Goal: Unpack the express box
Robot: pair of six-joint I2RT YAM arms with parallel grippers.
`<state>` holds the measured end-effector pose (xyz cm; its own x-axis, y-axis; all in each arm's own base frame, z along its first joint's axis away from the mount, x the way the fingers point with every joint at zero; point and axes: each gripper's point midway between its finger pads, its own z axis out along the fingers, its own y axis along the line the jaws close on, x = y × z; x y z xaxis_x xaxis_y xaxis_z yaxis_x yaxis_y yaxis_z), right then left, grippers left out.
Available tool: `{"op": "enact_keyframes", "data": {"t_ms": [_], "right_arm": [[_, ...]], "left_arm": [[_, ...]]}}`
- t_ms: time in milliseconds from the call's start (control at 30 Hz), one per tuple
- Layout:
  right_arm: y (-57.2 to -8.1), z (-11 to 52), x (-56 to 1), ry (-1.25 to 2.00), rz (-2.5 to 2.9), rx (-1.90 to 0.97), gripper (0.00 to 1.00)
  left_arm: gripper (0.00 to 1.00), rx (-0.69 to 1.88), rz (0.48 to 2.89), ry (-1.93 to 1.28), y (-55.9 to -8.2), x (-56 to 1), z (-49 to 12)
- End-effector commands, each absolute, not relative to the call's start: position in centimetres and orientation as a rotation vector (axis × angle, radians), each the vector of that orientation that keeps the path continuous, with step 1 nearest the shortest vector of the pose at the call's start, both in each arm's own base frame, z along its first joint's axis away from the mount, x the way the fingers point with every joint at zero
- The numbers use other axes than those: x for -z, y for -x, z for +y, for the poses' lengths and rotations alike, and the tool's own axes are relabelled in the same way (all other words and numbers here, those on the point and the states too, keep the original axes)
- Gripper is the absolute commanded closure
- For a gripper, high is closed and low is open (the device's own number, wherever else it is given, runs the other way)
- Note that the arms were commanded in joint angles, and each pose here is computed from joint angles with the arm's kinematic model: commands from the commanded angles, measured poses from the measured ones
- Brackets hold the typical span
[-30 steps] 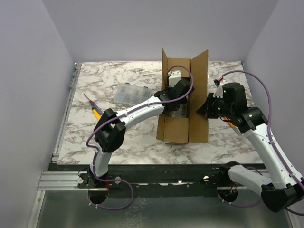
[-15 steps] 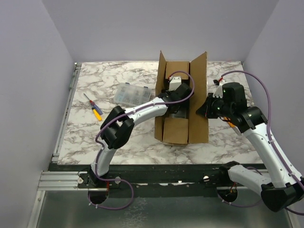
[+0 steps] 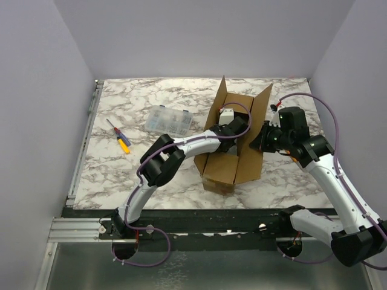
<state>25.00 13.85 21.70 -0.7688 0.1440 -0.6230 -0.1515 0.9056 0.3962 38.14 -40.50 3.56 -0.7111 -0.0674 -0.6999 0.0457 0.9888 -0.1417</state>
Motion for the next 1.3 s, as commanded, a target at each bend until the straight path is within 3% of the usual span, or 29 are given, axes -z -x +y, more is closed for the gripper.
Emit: {"op": "enact_keyframes", "data": {"t_ms": [0, 100, 367, 567, 1033, 1267], "right_arm": [[-25.5, 14.7, -23.0, 0.093, 2.284, -0.599, 1.00], [-25.4, 14.3, -22.2, 0.077, 2.292, -0.581, 1.00], [-25.1, 13.9, -19.5, 0.042, 2.334, -0.555, 1.00], [-25.2, 13.6, -18.4, 0.021, 2.348, -0.536, 1.00], [-26.2, 13.4, -19.7, -0.018, 2.316, -0.509, 1.00], [-26.1, 13.2, -18.3, -0.041, 2.349, -0.493, 1.00]], "left_arm": [[0.86, 0.186, 2.409, 0.030, -38.8, -0.9, -39.5], [1.00, 0.266, 2.353, -0.014, -39.5, -5.1, -40.8], [1.00, 0.539, 2.198, -0.098, -38.6, -17.1, -43.7], [1.00, 0.660, 2.120, -0.112, -36.7, -22.3, -43.7], [1.00, 0.739, 2.012, -0.133, -35.0, -28.4, -42.7], [1.00, 0.856, 1.797, -0.211, -33.0, -39.4, -41.0]]}}
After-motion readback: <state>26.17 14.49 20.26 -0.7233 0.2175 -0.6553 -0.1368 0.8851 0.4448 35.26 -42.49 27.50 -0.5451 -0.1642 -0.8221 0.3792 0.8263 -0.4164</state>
